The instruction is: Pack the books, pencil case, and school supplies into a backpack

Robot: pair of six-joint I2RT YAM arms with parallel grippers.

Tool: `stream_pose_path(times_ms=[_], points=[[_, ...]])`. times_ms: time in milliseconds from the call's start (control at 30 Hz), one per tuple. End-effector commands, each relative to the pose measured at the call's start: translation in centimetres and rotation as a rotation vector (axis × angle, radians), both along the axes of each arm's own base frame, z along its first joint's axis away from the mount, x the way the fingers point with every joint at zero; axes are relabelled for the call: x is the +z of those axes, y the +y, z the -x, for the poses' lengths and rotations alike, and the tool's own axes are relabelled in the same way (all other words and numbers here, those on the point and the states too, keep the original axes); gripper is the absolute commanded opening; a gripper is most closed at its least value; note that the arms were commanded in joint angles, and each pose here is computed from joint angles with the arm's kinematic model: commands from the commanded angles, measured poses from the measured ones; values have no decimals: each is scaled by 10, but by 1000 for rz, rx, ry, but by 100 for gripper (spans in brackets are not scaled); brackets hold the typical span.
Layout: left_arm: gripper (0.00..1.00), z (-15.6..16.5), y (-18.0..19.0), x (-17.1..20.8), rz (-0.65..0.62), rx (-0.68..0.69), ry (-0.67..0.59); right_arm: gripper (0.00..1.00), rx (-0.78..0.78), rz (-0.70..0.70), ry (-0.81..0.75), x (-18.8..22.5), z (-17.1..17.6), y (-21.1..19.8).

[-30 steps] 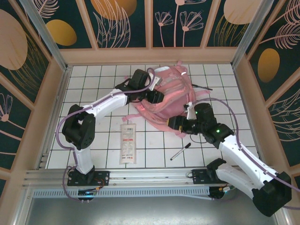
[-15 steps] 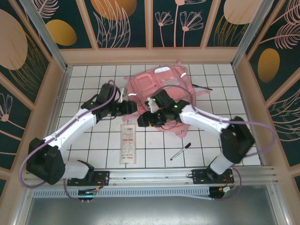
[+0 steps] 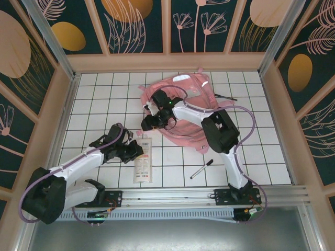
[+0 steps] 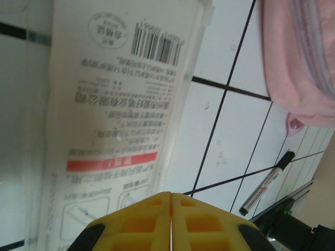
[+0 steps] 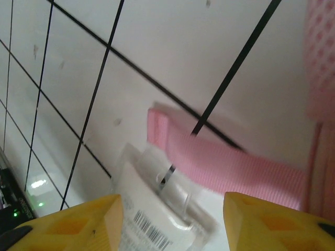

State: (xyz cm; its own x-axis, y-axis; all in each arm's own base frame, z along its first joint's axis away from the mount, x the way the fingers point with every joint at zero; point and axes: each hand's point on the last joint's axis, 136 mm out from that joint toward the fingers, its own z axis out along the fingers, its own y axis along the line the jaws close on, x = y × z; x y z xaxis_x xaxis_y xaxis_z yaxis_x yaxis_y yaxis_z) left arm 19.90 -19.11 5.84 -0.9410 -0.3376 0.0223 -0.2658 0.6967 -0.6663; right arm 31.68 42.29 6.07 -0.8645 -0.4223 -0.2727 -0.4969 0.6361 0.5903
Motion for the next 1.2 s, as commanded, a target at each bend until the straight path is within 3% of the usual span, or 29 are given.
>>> stream_pose_path(times_ms=[0,67,300,633,800,1000,1133,1167], points=[[5,6,-2,-15,27,25,54,52,57,0,0,-6,-1,7],[0,16,2,-32,12,32,114,49,93,7,34,-10,9,12],[0,32,39,-72,-217,42,150,47,171,93,71,-35,32,7],[0,47,42,-82,-213,-5,162,47,358,81,95,-54,66,17],[0,42,40,-77,-218,-40,117,31,417,-11,136,-44,75,21],[0,38,40,-74,-237,-82,92,2,416,-57,205,-39,74,15],[0,34,32,-64,-201,-109,71,0,391,-55,149,-23,66,15],[7,30,24,-54,-166,-133,42,0,377,-71,129,-11,64,17]])
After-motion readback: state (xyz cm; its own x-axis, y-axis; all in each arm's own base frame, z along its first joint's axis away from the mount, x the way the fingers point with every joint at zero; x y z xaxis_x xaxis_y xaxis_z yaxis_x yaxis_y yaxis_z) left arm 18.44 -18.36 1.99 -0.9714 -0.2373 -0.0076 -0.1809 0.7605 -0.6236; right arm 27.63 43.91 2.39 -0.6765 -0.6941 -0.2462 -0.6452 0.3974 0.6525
